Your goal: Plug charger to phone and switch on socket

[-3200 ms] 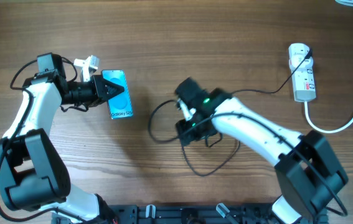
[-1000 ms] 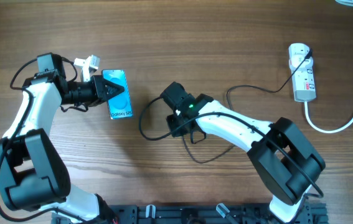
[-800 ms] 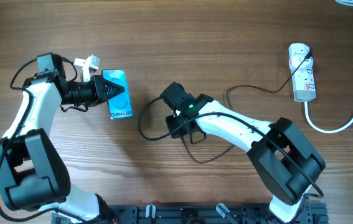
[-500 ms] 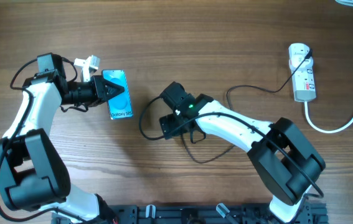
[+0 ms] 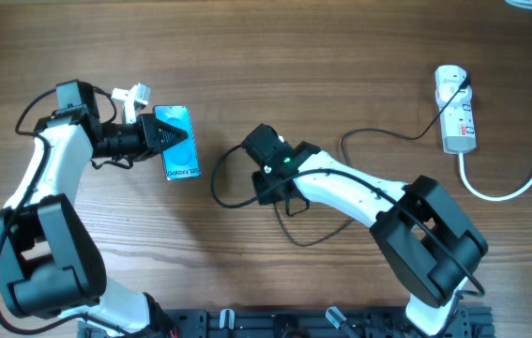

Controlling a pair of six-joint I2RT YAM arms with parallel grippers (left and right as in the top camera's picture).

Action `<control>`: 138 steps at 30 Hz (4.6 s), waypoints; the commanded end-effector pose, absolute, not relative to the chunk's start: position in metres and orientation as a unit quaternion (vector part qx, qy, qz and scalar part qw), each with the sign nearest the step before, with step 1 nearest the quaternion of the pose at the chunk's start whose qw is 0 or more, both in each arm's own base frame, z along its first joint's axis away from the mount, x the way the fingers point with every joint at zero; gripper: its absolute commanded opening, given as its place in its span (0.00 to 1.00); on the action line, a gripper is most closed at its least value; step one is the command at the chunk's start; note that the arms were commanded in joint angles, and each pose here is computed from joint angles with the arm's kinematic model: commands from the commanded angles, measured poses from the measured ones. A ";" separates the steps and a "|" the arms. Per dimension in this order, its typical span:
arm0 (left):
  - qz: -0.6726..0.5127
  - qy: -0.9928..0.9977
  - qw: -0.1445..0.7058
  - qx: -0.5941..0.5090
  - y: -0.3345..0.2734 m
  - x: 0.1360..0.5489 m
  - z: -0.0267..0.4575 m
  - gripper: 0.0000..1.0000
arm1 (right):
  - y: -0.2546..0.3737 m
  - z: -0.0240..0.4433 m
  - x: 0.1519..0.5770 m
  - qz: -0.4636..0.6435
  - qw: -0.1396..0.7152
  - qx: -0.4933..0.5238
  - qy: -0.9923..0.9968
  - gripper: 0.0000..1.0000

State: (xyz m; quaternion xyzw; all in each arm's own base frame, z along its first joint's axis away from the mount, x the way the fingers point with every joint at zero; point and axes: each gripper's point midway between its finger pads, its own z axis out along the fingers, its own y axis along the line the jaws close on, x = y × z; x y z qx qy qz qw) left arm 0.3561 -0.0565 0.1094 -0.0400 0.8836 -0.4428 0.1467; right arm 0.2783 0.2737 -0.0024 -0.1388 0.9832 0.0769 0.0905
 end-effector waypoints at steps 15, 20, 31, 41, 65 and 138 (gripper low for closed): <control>-0.457 0.875 0.160 -0.026 -0.060 0.356 0.120 0.04 | 0.266 -0.038 0.249 0.067 0.006 -0.112 0.991 0.30; -0.457 0.875 0.160 -0.025 -0.060 0.356 0.120 0.04 | 0.269 -0.037 0.247 0.078 0.000 -0.117 0.990 0.05; -0.563 0.790 0.238 -0.043 -0.030 0.367 0.169 0.04 | 0.339 0.062 0.229 0.453 -0.063 -0.241 0.856 0.04; -0.561 0.788 0.249 -0.054 -0.018 0.368 0.170 0.04 | 0.361 0.126 0.218 0.614 -0.036 -0.334 0.714 0.04; -0.627 0.754 0.193 0.042 -0.102 0.356 0.190 0.04 | 0.390 0.161 0.245 0.646 0.035 -0.348 0.679 0.04; -0.625 0.763 0.165 -0.019 -0.094 0.368 0.188 0.04 | 0.388 0.167 0.289 0.636 0.068 -0.263 0.722 0.04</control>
